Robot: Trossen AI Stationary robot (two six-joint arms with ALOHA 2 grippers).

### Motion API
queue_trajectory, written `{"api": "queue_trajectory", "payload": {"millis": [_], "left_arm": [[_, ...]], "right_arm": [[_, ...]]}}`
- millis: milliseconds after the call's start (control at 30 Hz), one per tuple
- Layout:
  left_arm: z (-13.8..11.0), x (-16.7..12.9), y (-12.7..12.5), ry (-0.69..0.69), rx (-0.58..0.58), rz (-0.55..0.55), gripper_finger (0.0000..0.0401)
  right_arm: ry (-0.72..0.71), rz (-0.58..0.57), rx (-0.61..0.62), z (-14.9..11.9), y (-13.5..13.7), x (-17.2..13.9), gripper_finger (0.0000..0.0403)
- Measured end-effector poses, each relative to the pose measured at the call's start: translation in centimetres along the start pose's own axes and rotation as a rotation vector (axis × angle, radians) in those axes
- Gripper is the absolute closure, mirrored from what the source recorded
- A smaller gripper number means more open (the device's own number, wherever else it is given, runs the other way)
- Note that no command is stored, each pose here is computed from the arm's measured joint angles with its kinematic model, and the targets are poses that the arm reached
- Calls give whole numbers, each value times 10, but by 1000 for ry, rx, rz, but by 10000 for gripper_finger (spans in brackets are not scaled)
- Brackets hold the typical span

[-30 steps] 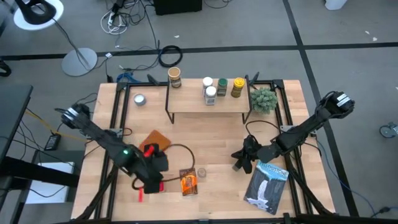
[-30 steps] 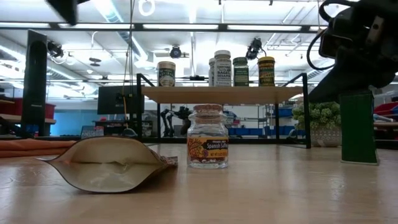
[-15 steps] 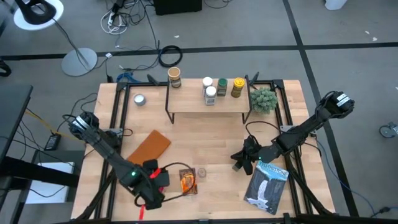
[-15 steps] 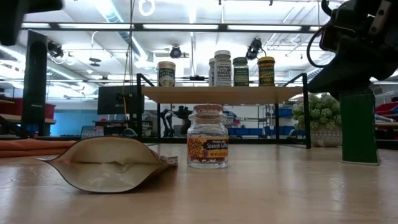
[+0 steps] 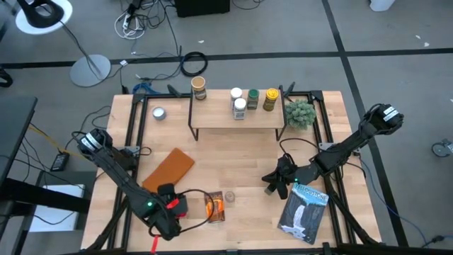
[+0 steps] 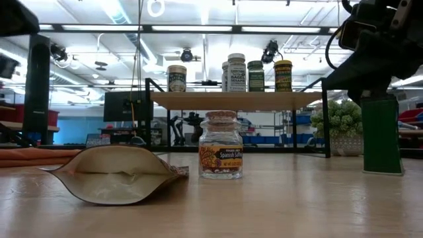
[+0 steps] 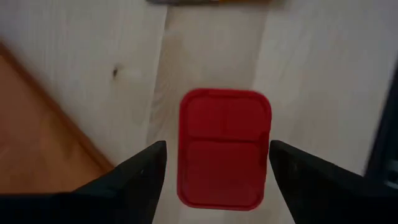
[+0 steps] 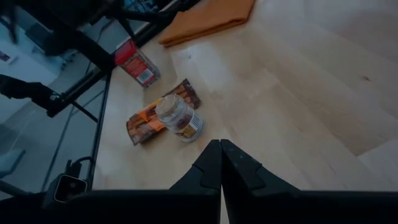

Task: Shelf spices
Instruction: Put the red seasoning can on the shelf

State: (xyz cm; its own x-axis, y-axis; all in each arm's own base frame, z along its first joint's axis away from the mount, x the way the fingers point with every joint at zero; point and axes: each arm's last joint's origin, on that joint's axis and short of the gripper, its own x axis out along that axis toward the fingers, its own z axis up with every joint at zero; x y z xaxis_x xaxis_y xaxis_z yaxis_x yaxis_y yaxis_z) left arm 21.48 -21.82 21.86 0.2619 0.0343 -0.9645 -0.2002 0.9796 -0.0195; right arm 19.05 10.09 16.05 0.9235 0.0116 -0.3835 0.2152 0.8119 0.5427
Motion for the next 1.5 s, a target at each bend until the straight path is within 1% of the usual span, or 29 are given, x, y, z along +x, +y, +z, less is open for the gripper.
{"api": "queue_trajectory", "payload": {"millis": [100, 267, 333, 400, 467, 500, 600, 700, 800, 933, 1000, 1133, 1233, 1300, 1400, 1500], "left_arm": [[-4, 8, 3, 9, 3, 11, 121], [-9, 22, 5, 12, -2, -23, 134], [-10, 25, 6, 11, 7, -23, 144], [-9, 26, 7, 14, 36, -19, 163], [-4, 26, 10, 12, 59, -17, 189], [-1, 26, 12, 12, 74, -16, 195], [8, 28, 22, 38, 122, -14, 195], [18, 27, 37, 77, 164, 8, 195], [34, 22, 54, 63, 194, 1, 195], [61, -7, 84, 21, 270, 4, 195], [78, -27, 104, -12, 297, 15, 195], [110, -72, 154, -88, 276, 62, 195], [128, -100, 194, -116, 251, 114, 195], [141, -116, 218, -177, 244, 147, 195], [156, -131, 250, -240, 254, 206, 195], [172, -136, 277, -282, 255, 246, 195]], "right_arm": [[-3, 3, 2, 0, 0, 0, 402], [-4, 5, 3, 0, 0, 0, 401], [-4, 4, 3, 0, 0, 0, 401], [-4, 4, 3, 0, 0, 0, 401], [-4, 4, 3, 0, 0, 0, 402], [-4, 4, 3, 0, 0, 0, 401], [-4, 4, 3, 0, 0, 0, 401], [-5, 4, 3, 0, 0, 0, 401], [-5, 3, 3, 0, 0, 0, 401], [-13, -3, 4, 1, 0, 0, 401], [-15, -6, 3, 1, 0, 0, 401], [-12, -16, -3, 0, -1, 1, 401], [-23, -30, -25, 2, -3, 3, 400], [-31, -42, -37, 4, -5, 4, 400], [-40, -56, -32, 7, -8, 6, 400], [-39, -56, -26, 9, -10, 7, 400]]}}
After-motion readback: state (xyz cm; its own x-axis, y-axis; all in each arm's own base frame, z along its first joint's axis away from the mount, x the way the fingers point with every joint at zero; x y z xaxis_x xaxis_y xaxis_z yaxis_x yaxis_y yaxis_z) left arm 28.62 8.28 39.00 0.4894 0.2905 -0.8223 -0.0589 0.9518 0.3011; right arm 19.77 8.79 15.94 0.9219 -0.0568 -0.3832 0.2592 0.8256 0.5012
